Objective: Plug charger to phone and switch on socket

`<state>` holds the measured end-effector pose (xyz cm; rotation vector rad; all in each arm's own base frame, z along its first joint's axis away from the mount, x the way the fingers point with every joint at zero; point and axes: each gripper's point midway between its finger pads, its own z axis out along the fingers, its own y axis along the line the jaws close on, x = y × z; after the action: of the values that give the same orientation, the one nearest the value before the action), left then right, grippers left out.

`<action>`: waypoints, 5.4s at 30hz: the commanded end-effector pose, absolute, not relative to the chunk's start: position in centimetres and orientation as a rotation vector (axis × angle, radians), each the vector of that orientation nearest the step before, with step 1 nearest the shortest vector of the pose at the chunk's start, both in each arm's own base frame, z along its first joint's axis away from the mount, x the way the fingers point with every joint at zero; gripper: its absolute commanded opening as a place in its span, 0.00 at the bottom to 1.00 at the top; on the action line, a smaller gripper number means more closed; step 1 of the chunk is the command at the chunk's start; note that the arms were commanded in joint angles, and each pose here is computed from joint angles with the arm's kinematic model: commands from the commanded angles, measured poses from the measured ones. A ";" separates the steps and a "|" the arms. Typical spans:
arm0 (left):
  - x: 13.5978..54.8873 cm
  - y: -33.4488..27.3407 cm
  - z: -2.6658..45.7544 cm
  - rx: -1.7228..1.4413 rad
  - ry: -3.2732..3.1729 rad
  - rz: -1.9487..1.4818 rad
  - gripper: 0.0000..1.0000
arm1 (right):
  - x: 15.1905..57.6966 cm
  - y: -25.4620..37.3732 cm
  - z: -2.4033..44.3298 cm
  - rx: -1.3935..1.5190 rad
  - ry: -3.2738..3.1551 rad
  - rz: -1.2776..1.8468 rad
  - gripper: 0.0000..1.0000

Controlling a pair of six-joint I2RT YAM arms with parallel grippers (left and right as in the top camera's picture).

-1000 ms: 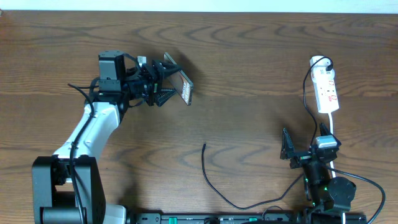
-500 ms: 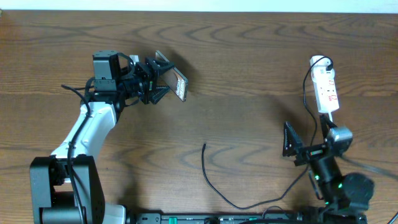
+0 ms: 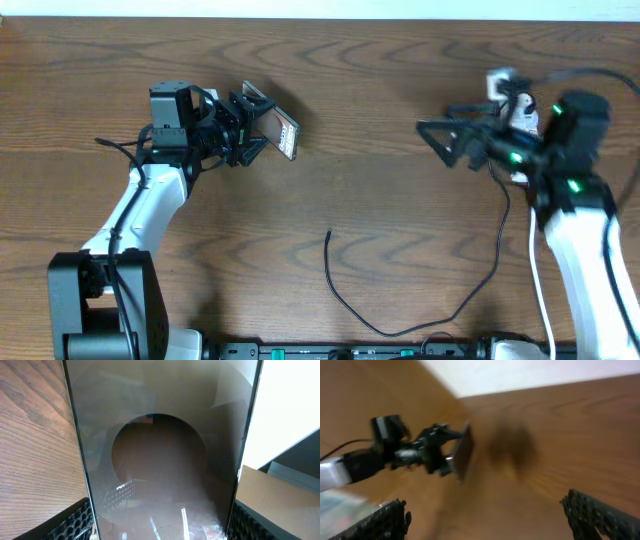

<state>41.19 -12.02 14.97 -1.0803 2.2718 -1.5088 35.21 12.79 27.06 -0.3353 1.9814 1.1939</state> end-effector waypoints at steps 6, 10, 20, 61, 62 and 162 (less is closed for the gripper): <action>41.3 -11.4 15.6 -1.105 2.262 -1.459 0.07 | 35.3 20.7 24.8 -0.718 1.837 1.583 0.99; 41.3 -11.4 15.6 -1.104 2.263 -1.460 0.08 | 35.8 22.6 22.8 -0.757 1.840 1.605 0.99; 41.4 -11.8 15.0 -1.161 2.261 -1.407 0.07 | 37.6 26.4 19.3 -0.584 2.035 1.458 0.99; 39.2 -18.2 14.7 -1.427 2.313 -1.520 0.07 | 38.1 31.4 15.5 -0.389 2.202 1.063 0.91; 39.1 -18.3 14.7 -1.429 2.315 -1.522 0.07 | 38.1 31.4 15.5 -0.389 2.202 1.064 0.91; 42.9 -13.7 17.9 -1.326 2.103 -1.602 0.92 | 39.7 32.5 22.1 0.910 2.168 1.937 0.01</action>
<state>41.77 -14.58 16.33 -1.3563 2.1740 -1.6354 39.88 31.95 20.33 0.9601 2.1933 1.8865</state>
